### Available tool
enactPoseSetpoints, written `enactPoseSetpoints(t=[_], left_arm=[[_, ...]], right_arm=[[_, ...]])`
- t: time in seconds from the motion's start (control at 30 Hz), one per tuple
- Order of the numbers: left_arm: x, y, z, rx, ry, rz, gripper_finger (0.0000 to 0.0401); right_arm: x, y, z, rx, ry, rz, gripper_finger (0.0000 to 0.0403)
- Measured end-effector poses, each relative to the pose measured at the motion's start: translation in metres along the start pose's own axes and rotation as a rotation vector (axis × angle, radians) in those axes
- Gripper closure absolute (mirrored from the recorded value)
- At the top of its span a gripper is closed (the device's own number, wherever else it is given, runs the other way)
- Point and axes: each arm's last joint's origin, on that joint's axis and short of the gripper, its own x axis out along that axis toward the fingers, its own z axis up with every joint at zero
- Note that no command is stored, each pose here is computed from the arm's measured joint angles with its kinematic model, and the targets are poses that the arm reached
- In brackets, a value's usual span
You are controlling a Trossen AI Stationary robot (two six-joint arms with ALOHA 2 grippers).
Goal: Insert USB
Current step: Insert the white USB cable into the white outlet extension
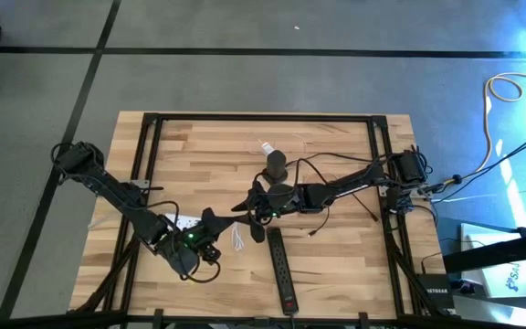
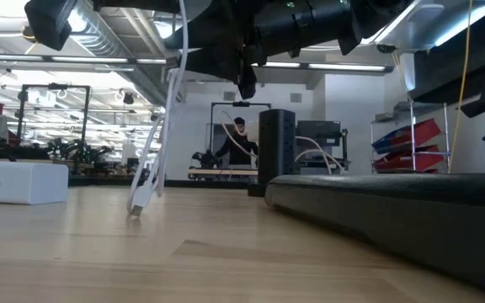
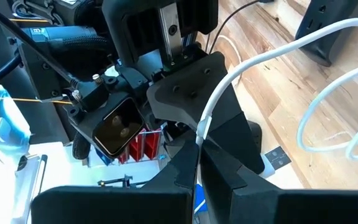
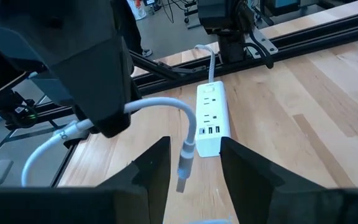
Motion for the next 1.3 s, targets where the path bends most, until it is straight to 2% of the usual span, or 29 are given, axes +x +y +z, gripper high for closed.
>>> enactPoseSetpoints(t=[0.57, 0.87, 1.3], left_arm=[[0.0031, 0.001, -0.0013, 0.002, 0.011, 0.002, 0.0401], [0.0068, 0.002, -0.0031, 0.006, 0.024, 0.002, 0.0401], [0.0068, 0.002, -0.0031, 0.007, 0.024, 0.002, 0.0401]], right_arm=[[0.0, 0.0003, 0.0, 0.006, 0.003, 0.01, 0.0379], [0.0, 0.0006, -0.0001, -0.017, 0.005, 0.018, 0.0355], [0.0, 0.0007, -0.0001, -0.012, 0.006, 0.019, 0.0348]])
